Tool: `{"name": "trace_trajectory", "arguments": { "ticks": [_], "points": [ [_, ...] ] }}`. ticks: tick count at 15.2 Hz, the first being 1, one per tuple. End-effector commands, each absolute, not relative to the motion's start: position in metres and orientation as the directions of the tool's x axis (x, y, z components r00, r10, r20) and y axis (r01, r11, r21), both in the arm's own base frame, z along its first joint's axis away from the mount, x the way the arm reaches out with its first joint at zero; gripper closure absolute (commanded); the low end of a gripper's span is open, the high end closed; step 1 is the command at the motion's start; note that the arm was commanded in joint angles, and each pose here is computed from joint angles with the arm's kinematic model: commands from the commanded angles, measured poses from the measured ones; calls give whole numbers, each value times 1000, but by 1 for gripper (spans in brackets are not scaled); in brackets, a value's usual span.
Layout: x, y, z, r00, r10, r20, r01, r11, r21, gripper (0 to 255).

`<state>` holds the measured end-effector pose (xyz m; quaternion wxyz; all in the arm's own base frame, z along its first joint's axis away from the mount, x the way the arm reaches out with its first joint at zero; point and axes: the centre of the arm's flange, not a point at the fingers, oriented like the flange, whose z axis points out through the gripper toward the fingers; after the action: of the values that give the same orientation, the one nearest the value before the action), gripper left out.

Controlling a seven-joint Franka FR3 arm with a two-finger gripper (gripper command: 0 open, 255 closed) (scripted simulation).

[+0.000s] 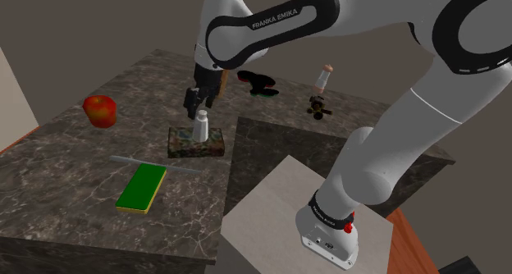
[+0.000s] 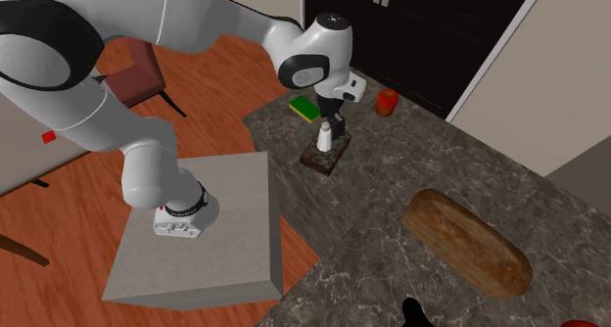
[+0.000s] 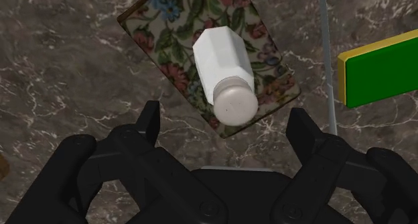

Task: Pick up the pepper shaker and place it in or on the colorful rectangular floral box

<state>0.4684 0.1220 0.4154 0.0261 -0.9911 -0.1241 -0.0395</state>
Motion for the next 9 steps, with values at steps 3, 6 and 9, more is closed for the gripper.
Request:
{"name": "trace_trajectory", "arguments": {
  "ticks": [3,6,9],
  "points": [
    [464,122,449,966,244,84,248,-968,-42,0],
    [464,122,449,966,244,84,248,-968,-42,0],
    [464,122,449,966,244,84,248,-968,-42,0]
  ]
}}
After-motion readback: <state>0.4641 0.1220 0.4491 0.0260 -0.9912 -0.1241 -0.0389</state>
